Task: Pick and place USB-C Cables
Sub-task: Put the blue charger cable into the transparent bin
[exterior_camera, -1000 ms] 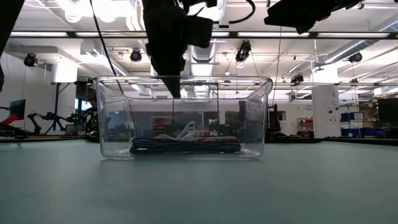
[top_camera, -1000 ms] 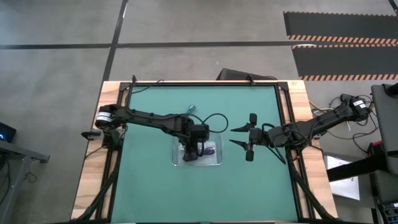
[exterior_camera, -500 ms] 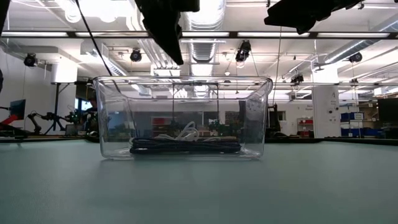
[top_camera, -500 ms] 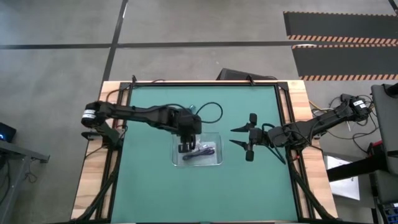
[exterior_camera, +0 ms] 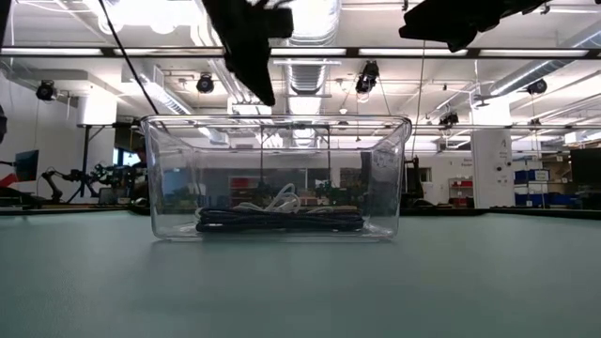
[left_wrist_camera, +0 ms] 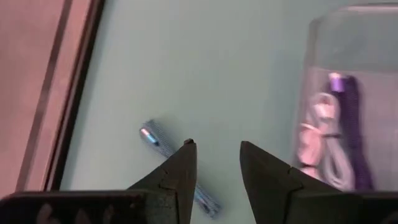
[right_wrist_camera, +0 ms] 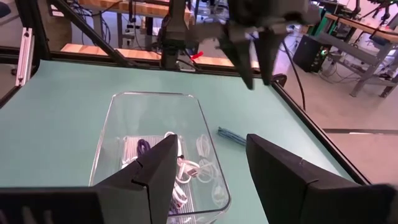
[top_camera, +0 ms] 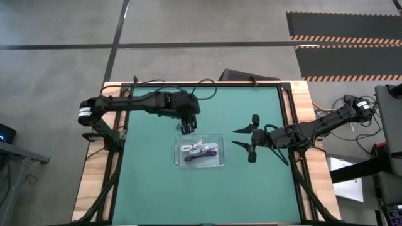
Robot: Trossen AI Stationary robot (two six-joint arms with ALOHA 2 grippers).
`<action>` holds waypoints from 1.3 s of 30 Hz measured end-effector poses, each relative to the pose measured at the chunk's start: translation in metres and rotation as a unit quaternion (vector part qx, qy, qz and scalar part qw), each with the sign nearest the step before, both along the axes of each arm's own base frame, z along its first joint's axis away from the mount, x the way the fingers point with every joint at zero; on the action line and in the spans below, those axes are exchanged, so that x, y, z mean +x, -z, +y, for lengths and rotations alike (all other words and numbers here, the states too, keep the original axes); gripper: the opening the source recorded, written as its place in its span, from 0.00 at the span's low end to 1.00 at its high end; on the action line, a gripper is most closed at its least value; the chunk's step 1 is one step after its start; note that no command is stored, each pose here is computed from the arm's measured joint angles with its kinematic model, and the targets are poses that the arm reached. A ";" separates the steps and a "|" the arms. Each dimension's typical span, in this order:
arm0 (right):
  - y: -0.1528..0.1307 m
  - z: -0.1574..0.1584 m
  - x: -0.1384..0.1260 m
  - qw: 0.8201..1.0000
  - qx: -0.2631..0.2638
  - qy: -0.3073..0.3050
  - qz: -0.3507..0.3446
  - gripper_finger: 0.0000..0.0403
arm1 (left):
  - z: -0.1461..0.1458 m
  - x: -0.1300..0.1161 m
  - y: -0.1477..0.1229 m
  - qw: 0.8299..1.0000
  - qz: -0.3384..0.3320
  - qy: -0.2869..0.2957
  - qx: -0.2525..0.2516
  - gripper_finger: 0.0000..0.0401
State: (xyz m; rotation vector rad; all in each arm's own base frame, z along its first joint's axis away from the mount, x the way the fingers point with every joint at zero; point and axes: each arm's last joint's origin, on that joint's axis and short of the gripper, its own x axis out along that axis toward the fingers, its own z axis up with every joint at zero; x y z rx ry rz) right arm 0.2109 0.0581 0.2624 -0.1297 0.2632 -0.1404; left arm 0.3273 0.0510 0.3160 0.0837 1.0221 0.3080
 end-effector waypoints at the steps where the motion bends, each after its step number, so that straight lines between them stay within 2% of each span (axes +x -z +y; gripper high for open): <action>1: 0.000 0.000 0.000 1.000 0.000 0.000 0.000 0.45 | 0.006 0.000 0.003 1.000 -0.002 -0.008 0.000 0.27; 7: 0.000 0.000 0.000 1.000 0.004 0.001 0.001 0.45 | 0.041 -0.011 0.031 0.996 0.012 -0.087 -0.016 0.27; 11: 0.000 0.000 0.000 1.000 0.005 0.001 0.001 0.45 | 0.061 -0.023 0.050 0.985 0.022 -0.165 -0.044 0.27; 15: 0.000 0.000 0.000 1.000 0.005 0.002 0.001 0.45 | 0.073 -0.035 0.071 0.974 0.041 -0.212 -0.062 0.27; 19: 0.000 0.000 0.000 1.000 0.005 0.001 0.000 0.45 | 0.077 -0.040 0.086 0.972 0.039 -0.222 -0.071 0.27; 23: 0.000 0.000 0.000 1.000 0.004 0.002 -0.002 0.45 | 0.077 -0.035 0.093 0.972 0.002 -0.220 -0.089 0.27; 29: -0.001 0.000 0.000 1.000 0.004 0.002 -0.002 0.45 | 0.081 -0.027 0.100 0.972 -0.030 -0.216 -0.089 0.27; 39: -0.001 0.000 0.000 1.000 0.004 0.002 -0.001 0.45 | 0.082 -0.017 0.126 0.971 -0.035 -0.218 -0.095 0.27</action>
